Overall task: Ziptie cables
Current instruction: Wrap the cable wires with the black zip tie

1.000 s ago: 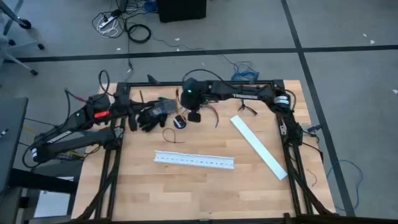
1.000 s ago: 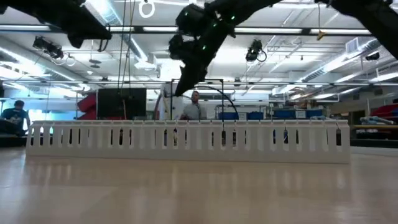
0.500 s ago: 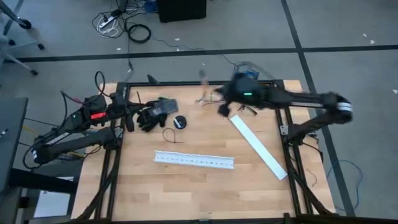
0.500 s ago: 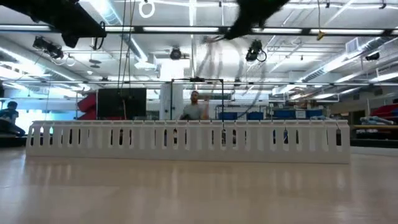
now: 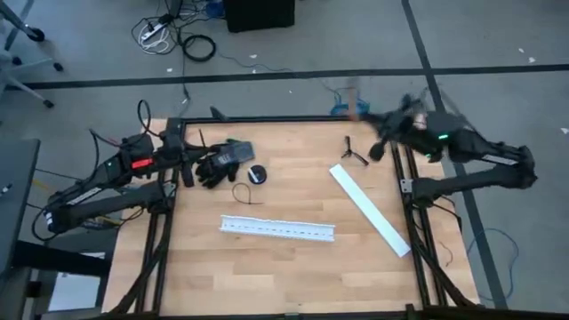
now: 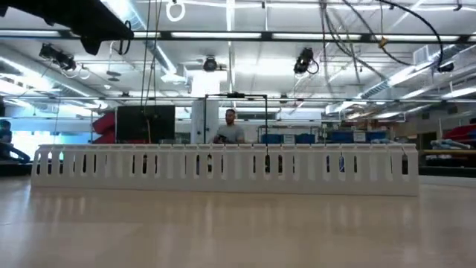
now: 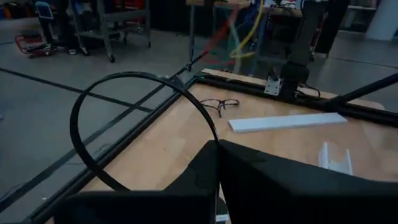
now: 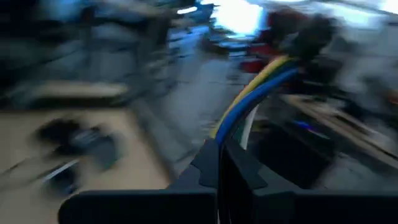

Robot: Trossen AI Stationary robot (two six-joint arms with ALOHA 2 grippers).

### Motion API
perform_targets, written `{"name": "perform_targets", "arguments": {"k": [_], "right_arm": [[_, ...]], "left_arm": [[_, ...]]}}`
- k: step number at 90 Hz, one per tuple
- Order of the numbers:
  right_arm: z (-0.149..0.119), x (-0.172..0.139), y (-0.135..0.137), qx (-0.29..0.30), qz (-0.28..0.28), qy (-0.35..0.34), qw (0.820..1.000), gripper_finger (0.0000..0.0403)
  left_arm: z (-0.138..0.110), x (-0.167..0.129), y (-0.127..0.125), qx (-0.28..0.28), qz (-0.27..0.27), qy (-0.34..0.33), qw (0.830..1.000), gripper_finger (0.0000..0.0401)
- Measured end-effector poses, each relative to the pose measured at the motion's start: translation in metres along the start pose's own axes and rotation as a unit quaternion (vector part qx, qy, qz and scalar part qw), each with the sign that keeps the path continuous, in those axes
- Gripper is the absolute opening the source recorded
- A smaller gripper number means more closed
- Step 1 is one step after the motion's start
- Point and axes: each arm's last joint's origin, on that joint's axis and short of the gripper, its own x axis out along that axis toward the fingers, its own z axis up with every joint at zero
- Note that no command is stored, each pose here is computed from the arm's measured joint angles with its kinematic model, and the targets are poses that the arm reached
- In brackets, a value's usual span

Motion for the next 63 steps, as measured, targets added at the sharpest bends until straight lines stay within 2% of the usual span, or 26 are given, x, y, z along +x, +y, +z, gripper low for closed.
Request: {"name": "perform_targets", "arguments": {"k": [11, 18, 27, 38, 50, 63], "right_arm": [[-0.01, 0.05, 0.04, -0.019, 0.114, 0.045, 0.992, 0.0], [-0.019, 0.083, 0.065, -0.018, 0.176, 0.06, 0.982, 0.0], [-0.03, 0.118, 0.094, -0.011, 0.251, 0.05, 0.967, 0.0], [-0.04, 0.144, 0.118, 0.006, 0.329, 0.018, 0.944, 0.0], [-0.049, 0.161, 0.134, 0.02, 0.369, 0.001, 0.929, 0.0], [-0.058, 0.172, 0.143, 0.031, 0.384, 0.005, 0.923, 0.0]], "left_arm": [[0.001, 0.009, 0.0, -0.011, -0.01, 0.007, 1.0, 0.0], [0.001, 0.016, -0.001, -0.025, -0.035, 0.016, 0.999, 0.0], [-0.005, 0.028, -0.003, -0.052, -0.088, 0.032, 0.994, 0.0], [-0.021, 0.043, -0.005, -0.091, -0.155, 0.079, 0.981, 0.0], [-0.029, 0.055, -0.007, -0.126, -0.208, 0.107, 0.964, 0.0], [-0.028, 0.066, -0.008, -0.119, -0.224, 0.1, 0.962, 0.0]]}}
